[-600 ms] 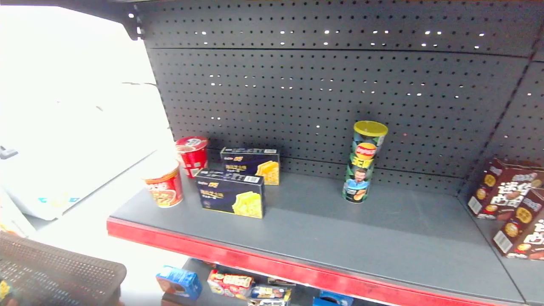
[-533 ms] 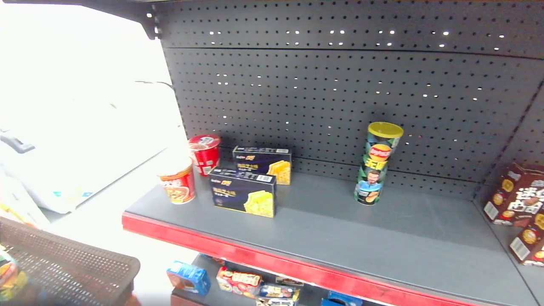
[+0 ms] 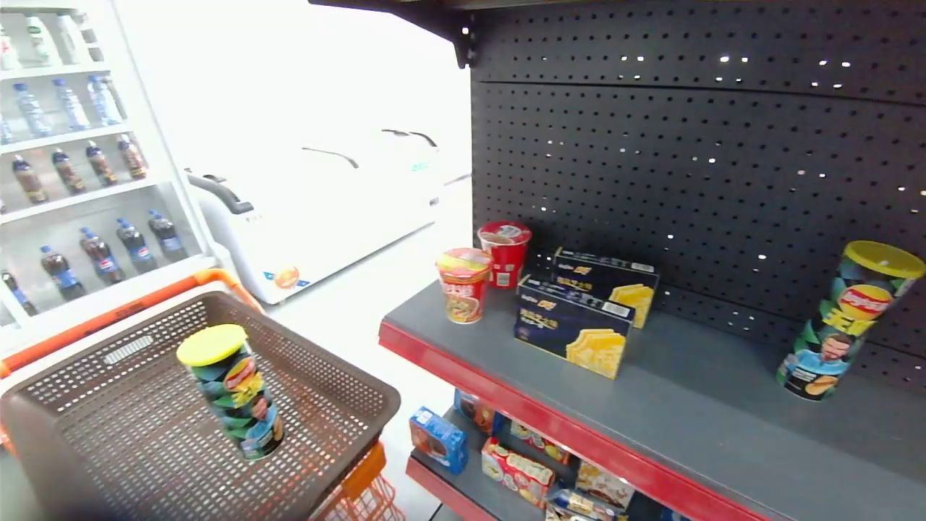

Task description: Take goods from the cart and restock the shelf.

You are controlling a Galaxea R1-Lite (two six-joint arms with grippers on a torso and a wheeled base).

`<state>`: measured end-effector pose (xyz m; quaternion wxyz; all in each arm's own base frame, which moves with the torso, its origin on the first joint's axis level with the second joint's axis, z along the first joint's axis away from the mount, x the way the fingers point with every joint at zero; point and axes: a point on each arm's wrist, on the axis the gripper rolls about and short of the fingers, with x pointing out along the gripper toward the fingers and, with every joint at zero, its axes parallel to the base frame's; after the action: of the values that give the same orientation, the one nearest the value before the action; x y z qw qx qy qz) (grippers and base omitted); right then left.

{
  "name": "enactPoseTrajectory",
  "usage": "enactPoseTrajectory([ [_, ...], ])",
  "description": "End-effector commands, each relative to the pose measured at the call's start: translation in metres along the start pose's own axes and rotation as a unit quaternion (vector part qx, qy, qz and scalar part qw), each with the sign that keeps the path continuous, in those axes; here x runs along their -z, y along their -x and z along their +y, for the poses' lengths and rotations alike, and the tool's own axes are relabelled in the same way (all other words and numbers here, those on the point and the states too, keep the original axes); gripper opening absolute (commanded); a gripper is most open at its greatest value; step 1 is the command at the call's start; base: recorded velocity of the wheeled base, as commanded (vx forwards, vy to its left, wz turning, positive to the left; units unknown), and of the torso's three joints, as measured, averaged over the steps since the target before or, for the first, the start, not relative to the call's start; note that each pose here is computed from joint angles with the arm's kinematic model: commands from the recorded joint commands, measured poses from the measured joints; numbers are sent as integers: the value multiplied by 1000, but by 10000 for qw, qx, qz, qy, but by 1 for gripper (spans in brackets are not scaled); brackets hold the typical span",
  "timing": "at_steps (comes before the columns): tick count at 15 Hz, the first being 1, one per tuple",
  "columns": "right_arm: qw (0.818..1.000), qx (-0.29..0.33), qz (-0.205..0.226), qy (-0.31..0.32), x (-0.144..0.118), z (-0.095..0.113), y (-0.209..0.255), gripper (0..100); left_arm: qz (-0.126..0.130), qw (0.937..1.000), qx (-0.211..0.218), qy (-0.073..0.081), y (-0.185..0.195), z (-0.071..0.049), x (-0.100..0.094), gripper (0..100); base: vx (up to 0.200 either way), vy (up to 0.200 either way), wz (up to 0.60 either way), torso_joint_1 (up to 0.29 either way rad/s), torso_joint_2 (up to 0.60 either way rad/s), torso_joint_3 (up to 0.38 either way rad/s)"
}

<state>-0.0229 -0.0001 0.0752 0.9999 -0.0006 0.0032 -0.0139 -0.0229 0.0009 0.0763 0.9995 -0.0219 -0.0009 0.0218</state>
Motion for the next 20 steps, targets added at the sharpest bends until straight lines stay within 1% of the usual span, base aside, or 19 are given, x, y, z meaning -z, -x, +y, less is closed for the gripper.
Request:
enactPoseTrajectory([
  [1,10000,-1,-1,1,0,0,0,100,4,10000,-12,3,0,0,0,100,0,0,600,2,2,-2],
  [5,10000,-1,-1,-6,0,0,0,100,4,10000,3,-20,0,0,0,100,0,0,600,4,2,1],
  [7,10000,-1,-1,-6,0,0,0,100,5,10000,11,-51,0,0,0,100,0,0,0,0,0,0],
  [8,10000,-1,-1,-6,0,0,0,100,14,9999,72,-128,0,0,0,100,0,0,0,0,0,0],
  [9,10000,-1,-1,-6,0,0,0,100,30,9994,202,-289,0,-1,0,100,0,0,0,0,0,0],
  [10,10000,-1,-1,-6,0,0,0,100,30,9993,225,-312,0,-1,0,100,0,0,0,0,0,0],
  [11,10000,-1,-1,-6,0,0,0,100,36,9985,364,-418,0,-2,0,100,0,0,0,0,0,0],
  [13,10000,-1,-1,-6,0,0,0,100,36,9986,356,-395,0,-2,0,100,0,0,0,0,0,0],
  [14,10000,-1,-1,-6,0,0,0,100,-246,9965,607,-528,4,-3,-17,100,0,0,0,0,0,0],
  [15,10000,-1,-1,-6,0,0,0,100,-321,9882,1278,-775,4,-7,-52,100,0,0,0,0,0,0],
  [16,10000,-1,-1,-6,0,0,0,100,92,9838,1619,-768,-9,-10,-67,100,0,0,0,0,0,0],
  [17,10000,-1,-1,-6,0,0,0,100,316,9790,1916,-622,-27,-13,-91,100,0,0,0,0,0,0],
  [18,10000,-1,-1,-6,0,0,0,100,316,9790,1916,-622,-27,-13,-91,100,0,0,0,0,0,0],
  [19,10000,-1,-1,-6,0,0,0,100,821,9686,2296,-482,-60,-18,-101,100,0,0,0,0,0,0],
  [20,10000,-1,-1,-6,0,0,0,100,855,9688,2280,-464,-64,-19,-101,100,0,0,0,0,0,0],
])
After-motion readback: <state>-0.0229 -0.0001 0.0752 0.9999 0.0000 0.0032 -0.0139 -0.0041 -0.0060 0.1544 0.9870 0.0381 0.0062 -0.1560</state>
